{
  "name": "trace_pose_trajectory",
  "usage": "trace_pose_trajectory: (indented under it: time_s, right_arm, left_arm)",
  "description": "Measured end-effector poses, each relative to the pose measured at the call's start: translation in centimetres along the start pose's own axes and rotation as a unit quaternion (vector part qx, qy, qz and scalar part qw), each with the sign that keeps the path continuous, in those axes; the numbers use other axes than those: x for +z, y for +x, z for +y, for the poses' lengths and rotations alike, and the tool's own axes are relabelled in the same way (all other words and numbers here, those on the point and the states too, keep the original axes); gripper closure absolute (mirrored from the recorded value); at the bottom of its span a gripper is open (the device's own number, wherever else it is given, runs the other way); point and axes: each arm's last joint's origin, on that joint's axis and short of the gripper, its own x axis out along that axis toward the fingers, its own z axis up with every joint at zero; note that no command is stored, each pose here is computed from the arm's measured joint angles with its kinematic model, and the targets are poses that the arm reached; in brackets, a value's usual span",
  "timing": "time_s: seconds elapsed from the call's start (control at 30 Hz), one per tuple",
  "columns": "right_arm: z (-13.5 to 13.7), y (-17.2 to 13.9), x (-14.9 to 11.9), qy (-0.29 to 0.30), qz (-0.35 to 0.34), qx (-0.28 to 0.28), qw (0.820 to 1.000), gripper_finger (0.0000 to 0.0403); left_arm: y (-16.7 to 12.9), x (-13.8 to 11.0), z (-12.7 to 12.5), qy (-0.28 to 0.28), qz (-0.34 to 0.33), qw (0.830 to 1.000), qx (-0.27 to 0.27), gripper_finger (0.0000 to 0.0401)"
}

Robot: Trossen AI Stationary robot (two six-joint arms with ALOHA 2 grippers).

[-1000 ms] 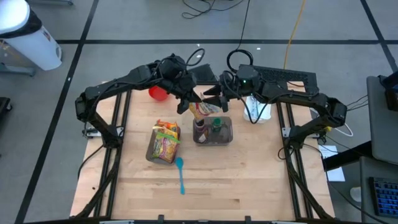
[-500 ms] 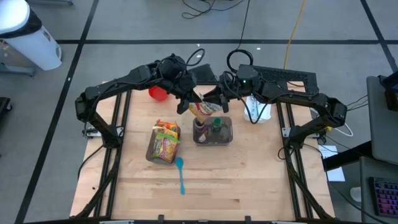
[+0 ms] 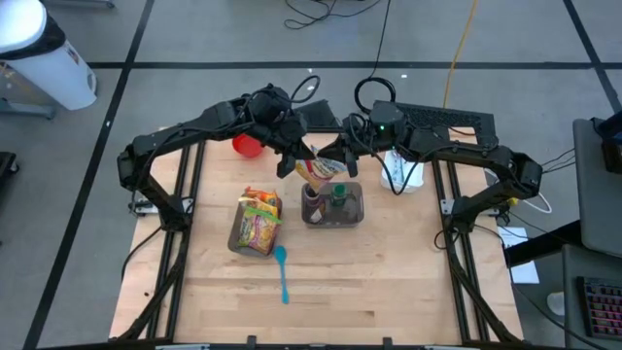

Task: Pick & Place Food Item
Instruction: Put the blue noodle pack into the left black bin

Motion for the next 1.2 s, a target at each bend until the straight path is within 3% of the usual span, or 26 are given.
trace_pose_trajectory:
  time_s: [0.27,0.77,0.97,1.2]
  right_arm:
    - [0.0,0.0,0.0,-0.003,-0.001,-0.004,1.0,0.0402]
    - [-0.3,-0.5,0.2,-0.005,0.0,0.001,1.0,0.0403]
    - [0.2,-1.5,0.9,0.006,0.002,0.055,0.998,0.0403]
    - [1.2,-2.1,1.3,0.015,0.009,0.116,0.993,0.0403]
  left_arm:
    - [-0.1,0.3,0.3,-0.013,-0.016,0.999,0.03,0.0365]
    - [-1.0,0.0,2.1,-0.04,-0.019,0.998,0.048,0.0218]
    - [-1.7,-0.5,2.9,-0.044,-0.017,0.999,-0.026,0.0207]
    - [-2.5,-0.2,3.8,-0.062,-0.052,0.993,-0.089,0.0223]
